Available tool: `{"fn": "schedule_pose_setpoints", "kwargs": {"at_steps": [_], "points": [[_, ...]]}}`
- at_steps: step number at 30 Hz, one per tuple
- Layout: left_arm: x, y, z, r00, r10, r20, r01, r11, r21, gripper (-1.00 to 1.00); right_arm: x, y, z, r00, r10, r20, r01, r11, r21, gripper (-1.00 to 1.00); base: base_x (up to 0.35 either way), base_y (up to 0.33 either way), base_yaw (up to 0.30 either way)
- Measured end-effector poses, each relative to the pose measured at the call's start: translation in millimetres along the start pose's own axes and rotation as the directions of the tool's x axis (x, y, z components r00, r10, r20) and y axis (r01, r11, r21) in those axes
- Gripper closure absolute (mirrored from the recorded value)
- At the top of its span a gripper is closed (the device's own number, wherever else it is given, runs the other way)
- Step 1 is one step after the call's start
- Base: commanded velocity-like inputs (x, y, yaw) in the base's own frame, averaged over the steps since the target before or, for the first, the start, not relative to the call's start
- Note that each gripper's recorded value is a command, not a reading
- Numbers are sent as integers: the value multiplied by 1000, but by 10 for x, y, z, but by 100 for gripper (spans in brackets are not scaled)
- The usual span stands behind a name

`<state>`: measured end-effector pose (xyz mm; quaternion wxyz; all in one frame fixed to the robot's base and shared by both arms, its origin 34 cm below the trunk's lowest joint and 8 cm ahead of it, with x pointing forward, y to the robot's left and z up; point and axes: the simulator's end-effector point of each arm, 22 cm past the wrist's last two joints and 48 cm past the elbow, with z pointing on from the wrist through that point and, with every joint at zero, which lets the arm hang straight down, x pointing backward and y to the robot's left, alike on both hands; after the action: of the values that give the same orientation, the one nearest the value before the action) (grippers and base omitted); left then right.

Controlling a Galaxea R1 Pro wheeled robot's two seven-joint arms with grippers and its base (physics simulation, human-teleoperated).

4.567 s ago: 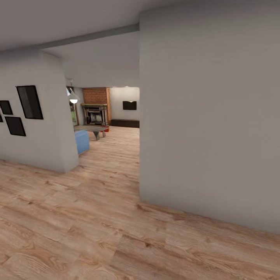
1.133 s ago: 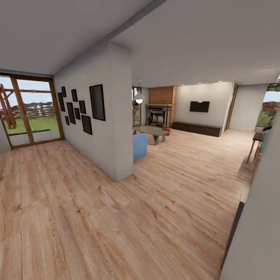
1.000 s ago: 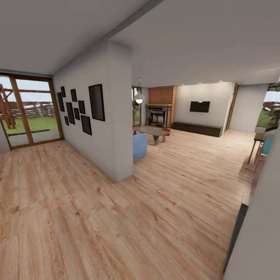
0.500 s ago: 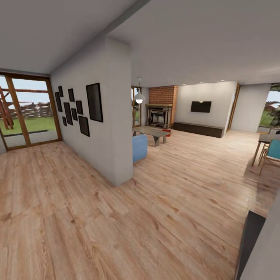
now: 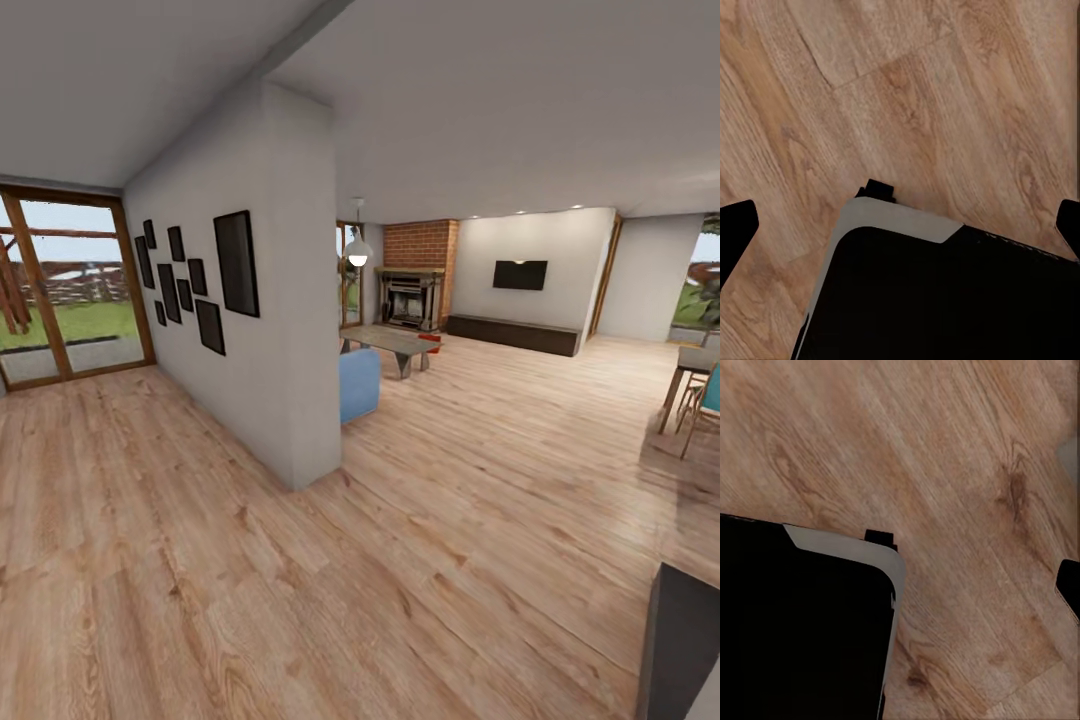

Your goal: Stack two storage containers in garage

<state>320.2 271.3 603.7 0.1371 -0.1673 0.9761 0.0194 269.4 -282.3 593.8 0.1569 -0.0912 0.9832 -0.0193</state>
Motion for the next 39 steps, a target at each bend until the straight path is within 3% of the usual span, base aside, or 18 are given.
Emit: {"fn": "schedule_pose_setpoints", "kwargs": {"at_steps": [25,39], "points": [[-4,11,1,1000,1,1,-1,1000,-1,-100,0,11,1,1000,17,-1,-17,1000,2,-100,323,0,-1],[-3,3,0,1000,2,0,-2,1000,0,-100,7,22,0,1000,2,-3,-2,1000,-8,-100,323,0,-249]]}}
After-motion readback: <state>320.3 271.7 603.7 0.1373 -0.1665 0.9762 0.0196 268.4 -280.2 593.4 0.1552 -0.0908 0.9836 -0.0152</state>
